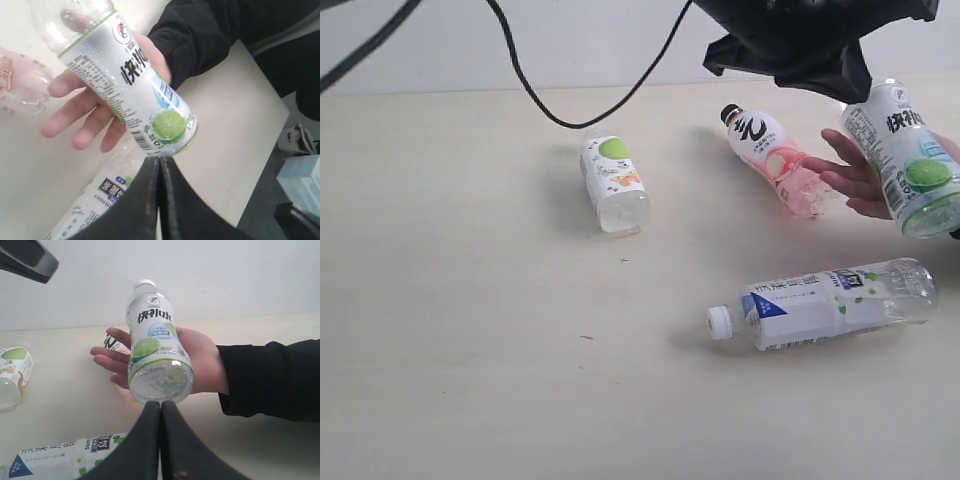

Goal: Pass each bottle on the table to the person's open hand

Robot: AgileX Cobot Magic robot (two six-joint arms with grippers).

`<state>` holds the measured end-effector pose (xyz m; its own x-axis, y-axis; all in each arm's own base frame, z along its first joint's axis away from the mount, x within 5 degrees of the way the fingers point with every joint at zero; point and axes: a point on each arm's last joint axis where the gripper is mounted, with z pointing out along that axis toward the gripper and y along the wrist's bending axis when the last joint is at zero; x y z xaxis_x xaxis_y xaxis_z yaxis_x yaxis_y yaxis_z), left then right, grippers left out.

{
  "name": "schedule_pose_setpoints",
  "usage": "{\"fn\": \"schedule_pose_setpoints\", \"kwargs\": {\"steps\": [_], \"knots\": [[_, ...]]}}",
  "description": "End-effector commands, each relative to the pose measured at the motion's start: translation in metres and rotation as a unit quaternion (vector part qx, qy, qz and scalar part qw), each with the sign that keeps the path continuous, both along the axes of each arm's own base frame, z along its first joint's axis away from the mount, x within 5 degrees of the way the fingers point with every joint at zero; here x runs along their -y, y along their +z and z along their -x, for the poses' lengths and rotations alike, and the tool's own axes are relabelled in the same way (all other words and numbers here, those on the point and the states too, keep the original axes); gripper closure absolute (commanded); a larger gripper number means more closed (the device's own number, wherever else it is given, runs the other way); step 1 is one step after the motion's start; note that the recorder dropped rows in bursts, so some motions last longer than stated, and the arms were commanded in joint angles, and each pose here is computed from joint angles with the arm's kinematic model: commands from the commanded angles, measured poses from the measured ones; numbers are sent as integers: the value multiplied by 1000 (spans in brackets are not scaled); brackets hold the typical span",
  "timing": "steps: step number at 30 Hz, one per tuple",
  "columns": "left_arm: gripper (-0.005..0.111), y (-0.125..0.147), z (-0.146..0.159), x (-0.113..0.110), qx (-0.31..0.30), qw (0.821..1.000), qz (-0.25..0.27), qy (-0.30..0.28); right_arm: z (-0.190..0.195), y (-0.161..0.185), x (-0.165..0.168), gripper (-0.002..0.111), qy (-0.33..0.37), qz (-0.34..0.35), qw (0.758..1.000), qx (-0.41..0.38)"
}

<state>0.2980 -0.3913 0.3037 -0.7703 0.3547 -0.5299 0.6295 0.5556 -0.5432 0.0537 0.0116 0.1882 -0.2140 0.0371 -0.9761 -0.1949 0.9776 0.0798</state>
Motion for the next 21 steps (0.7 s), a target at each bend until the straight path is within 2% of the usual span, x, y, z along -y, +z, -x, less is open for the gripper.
{"fn": "schedule_pose_setpoints", "kwargs": {"steps": [1, 8, 16, 21], "knots": [[106, 10, 17, -20, 46, 998, -26, -24, 0, -1, 0, 108, -2, -1, 1000, 3], [106, -2, 49, -70, 117, 993, -31, -7, 0, -1, 0, 108, -2, -1, 1000, 3], [106, -19, 108, -163, 219, 972, -2, 85, 0, -1, 0, 108, -2, -1, 1000, 3], [107, -28, 148, -223, 283, 947, 39, 145, 0, -1, 0, 108, -2, -1, 1000, 3]]}}
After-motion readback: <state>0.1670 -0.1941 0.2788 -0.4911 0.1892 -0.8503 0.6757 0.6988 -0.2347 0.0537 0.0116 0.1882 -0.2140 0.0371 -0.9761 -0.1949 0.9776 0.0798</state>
